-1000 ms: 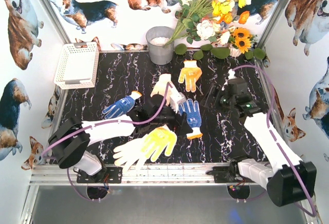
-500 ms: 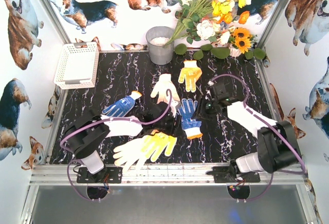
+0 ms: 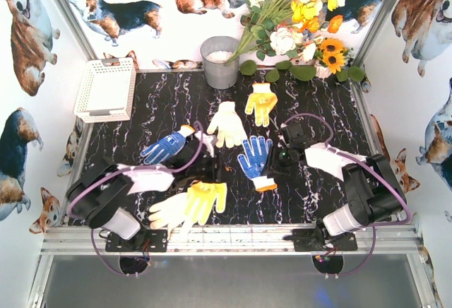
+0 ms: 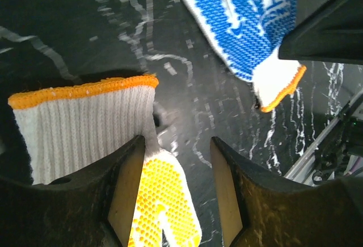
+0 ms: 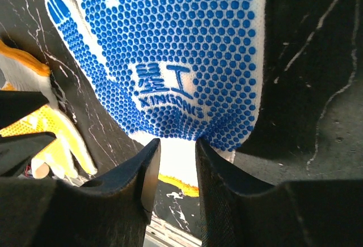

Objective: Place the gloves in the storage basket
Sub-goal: Move the glove to the center of the board.

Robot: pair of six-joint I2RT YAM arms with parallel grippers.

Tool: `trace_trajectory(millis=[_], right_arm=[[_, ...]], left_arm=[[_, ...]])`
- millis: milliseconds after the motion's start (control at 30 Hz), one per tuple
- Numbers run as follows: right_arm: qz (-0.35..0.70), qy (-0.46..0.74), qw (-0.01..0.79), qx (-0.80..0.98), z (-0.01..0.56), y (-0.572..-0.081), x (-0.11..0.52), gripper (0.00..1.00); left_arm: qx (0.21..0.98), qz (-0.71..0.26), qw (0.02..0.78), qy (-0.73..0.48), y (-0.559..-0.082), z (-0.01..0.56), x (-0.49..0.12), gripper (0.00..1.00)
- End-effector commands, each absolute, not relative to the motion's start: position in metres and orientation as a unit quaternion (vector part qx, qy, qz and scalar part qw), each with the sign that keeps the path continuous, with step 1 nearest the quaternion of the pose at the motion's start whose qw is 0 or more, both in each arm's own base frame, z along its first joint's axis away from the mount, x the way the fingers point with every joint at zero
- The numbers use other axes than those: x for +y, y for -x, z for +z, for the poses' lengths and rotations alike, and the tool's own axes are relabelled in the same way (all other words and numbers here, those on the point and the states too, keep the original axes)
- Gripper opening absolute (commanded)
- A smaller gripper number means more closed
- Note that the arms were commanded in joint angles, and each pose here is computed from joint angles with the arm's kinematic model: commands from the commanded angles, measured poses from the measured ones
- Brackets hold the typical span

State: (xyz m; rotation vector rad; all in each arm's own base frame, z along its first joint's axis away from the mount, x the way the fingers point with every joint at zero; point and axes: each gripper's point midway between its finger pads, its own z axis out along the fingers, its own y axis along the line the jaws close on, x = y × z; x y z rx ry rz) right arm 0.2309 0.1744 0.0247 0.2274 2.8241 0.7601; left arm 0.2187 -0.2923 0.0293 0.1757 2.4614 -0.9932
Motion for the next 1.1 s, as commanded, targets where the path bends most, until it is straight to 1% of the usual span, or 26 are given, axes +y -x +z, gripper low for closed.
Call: trace_trajectory(millis=[0,133,333,533,667,767,867,933,1067], right_arm=[[0.268,-0.063,0.098,0.956,0.019,-0.227,0.185,0.34],[0.274,-0.049,0.076,0.957,0.016,-0.211,0.199,0.34],[0.286,-0.024,0.047,0.957,0.015,-0.188,0.225,0.33],[0.281,-0.001,0.026,0.959,0.015,-0.167,0.236,0.32],[0.275,0.005,0.021,0.961,0.019,-0.157,0.236,0.32],[0.281,0.009,0.026,0.959,0.026,-0.152,0.241,0.32],[0.283,0.01,0.036,0.958,0.038,-0.154,0.243,0.33],[0.286,0.013,0.058,0.956,0.053,-0.161,0.245,0.36],[0.291,0.02,0.126,0.948,0.094,-0.183,0.246,0.52]], left_arm=[[0.95,-0.253,0.181,-0.01,-0.188,-0.018,-0.22,0.47],[0.958,-0.214,0.189,0.02,-0.182,-0.019,-0.18,0.48],[0.954,-0.183,0.231,0.051,-0.193,0.001,-0.141,0.53],[0.944,-0.205,0.251,0.054,-0.21,0.023,-0.14,0.57],[0.937,-0.221,0.264,0.053,-0.223,0.039,-0.145,0.62],[0.931,-0.224,0.283,0.052,-0.236,0.056,-0.145,0.66],[0.923,-0.212,0.316,0.066,-0.257,0.077,-0.136,0.72],[0.915,-0.193,0.343,0.087,-0.274,0.089,-0.125,0.75],[0.892,-0.191,0.381,0.15,-0.309,0.108,-0.118,0.83]])
